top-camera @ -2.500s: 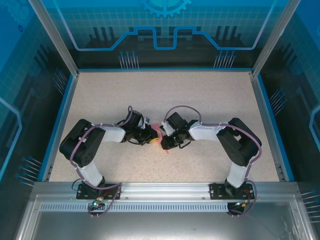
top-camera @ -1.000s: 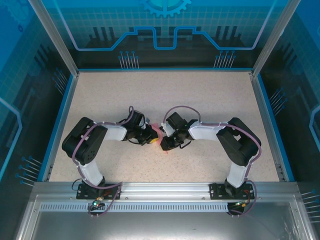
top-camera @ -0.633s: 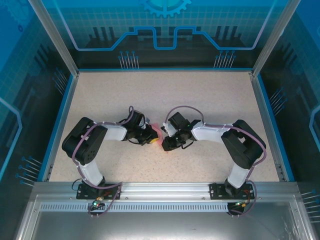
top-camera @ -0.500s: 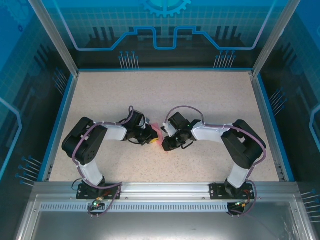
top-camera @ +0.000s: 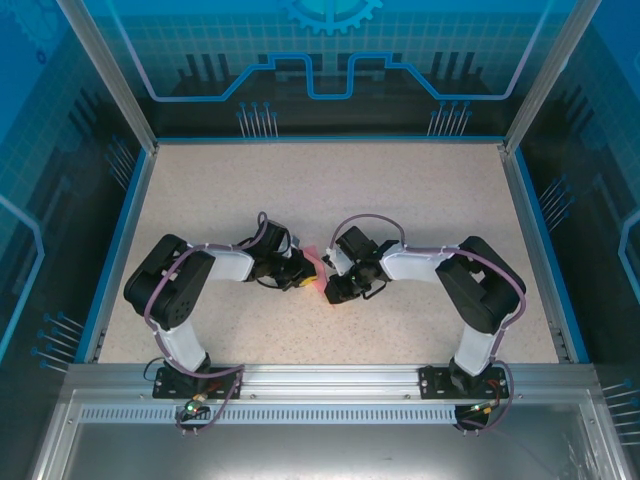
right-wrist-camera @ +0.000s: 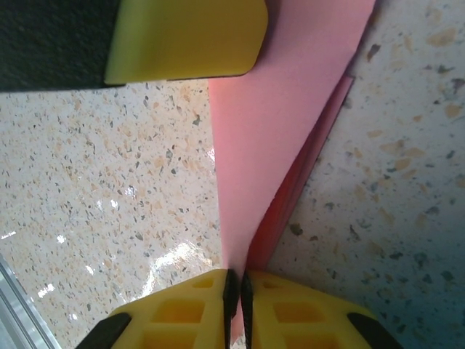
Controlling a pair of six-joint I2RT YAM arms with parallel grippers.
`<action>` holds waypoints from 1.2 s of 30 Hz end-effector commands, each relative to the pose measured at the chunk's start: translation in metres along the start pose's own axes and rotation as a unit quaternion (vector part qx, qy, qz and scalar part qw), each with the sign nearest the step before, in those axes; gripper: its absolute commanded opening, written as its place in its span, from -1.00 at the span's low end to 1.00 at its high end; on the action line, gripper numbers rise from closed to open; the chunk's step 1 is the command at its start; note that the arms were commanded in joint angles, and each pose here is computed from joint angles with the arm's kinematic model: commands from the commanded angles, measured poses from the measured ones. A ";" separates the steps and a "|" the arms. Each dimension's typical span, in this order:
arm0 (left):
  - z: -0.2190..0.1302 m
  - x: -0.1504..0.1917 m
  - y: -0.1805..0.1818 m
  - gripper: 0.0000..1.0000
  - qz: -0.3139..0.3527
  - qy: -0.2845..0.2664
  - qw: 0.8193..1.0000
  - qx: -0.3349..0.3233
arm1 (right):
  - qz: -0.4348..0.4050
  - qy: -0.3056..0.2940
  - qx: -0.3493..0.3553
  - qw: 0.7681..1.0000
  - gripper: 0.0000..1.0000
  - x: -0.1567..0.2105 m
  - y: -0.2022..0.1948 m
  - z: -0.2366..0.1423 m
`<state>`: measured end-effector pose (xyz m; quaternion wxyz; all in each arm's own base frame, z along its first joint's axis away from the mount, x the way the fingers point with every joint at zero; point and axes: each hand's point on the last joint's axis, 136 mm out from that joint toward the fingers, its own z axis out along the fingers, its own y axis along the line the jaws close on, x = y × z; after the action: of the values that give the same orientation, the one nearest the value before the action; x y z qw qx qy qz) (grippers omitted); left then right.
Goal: Fold a paper plane with a square sheet of paper (pick it up from the middle)
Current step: Fold the wing for the fifth time at the center of the table.
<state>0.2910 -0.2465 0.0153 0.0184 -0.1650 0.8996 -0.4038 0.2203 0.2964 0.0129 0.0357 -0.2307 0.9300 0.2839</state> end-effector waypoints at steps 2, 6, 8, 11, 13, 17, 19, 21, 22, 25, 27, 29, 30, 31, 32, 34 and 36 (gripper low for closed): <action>0.004 0.000 0.013 -0.78 0.000 0.000 0.999 -0.033 | 0.006 -0.011 0.005 1.000 -0.56 -0.002 0.004 -0.018; 0.005 0.000 0.014 -0.78 0.000 0.001 0.999 -0.034 | -0.007 -0.056 0.008 0.998 -0.43 -0.014 0.012 -0.039; 0.005 0.000 0.014 -0.78 -0.001 0.001 0.999 -0.034 | -0.015 -0.072 0.018 0.997 -0.45 -0.020 0.016 -0.046; 0.004 0.000 0.014 -0.77 0.000 0.001 0.999 -0.034 | -0.032 -0.087 0.014 0.996 -0.49 -0.025 0.028 -0.049; 0.004 0.000 0.013 -0.78 0.001 0.000 0.999 -0.033 | -0.028 -0.085 0.013 0.996 -0.61 -0.027 0.031 -0.045; 0.004 -0.001 0.013 -0.78 0.000 0.000 0.999 -0.034 | -0.005 -0.074 0.001 0.997 -0.86 -0.033 0.031 -0.029; 0.004 0.000 0.014 -0.78 -0.001 0.001 0.999 -0.035 | 0.007 -0.069 -0.003 0.998 -0.93 -0.037 0.030 -0.021; 0.004 0.000 0.014 -0.78 -0.001 0.001 0.999 -0.036 | 0.012 -0.063 -0.009 0.998 -0.95 -0.038 0.031 -0.015; 0.004 0.000 0.014 -0.78 -0.001 0.001 0.999 -0.036 | 0.014 -0.060 -0.013 0.998 -0.96 -0.039 0.032 -0.012; 0.004 0.001 0.015 -0.78 -0.002 0.001 0.999 -0.037 | 0.020 -0.047 -0.010 0.999 -0.97 -0.040 0.032 -0.004; 0.004 0.000 0.014 -0.78 -0.001 0.001 0.999 -0.037 | 0.023 -0.041 -0.001 0.999 -0.97 -0.040 0.030 0.001; 0.004 0.000 0.015 -0.78 -0.003 0.000 0.999 -0.038 | 0.029 -0.033 0.007 0.999 -0.98 -0.038 0.026 0.004; 0.004 -0.001 0.015 -0.78 -0.002 -0.001 0.999 -0.039 | 0.032 -0.031 0.011 0.999 -0.98 -0.037 0.024 0.005; 0.004 -0.001 0.015 -0.78 -0.003 -0.002 0.999 -0.040 | 0.033 -0.027 0.016 0.999 -0.98 -0.035 0.022 0.006; 0.004 -0.001 0.016 -0.78 -0.004 -0.002 0.999 -0.041 | 0.034 -0.025 0.019 0.999 -0.98 -0.034 0.020 0.007; 0.004 -0.001 0.017 -0.78 -0.006 -0.002 0.999 -0.043 | 0.039 -0.016 0.027 0.999 -0.98 -0.029 0.015 0.009; 0.004 -0.001 0.018 -0.78 -0.006 -0.003 0.999 -0.045 | 0.044 -0.006 0.033 0.998 -0.99 -0.025 0.011 0.011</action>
<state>0.2917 -0.2458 0.0147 0.0200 -0.1614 0.9035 -0.3966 0.2436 0.3256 0.0233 0.0612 -0.1919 0.9401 0.2751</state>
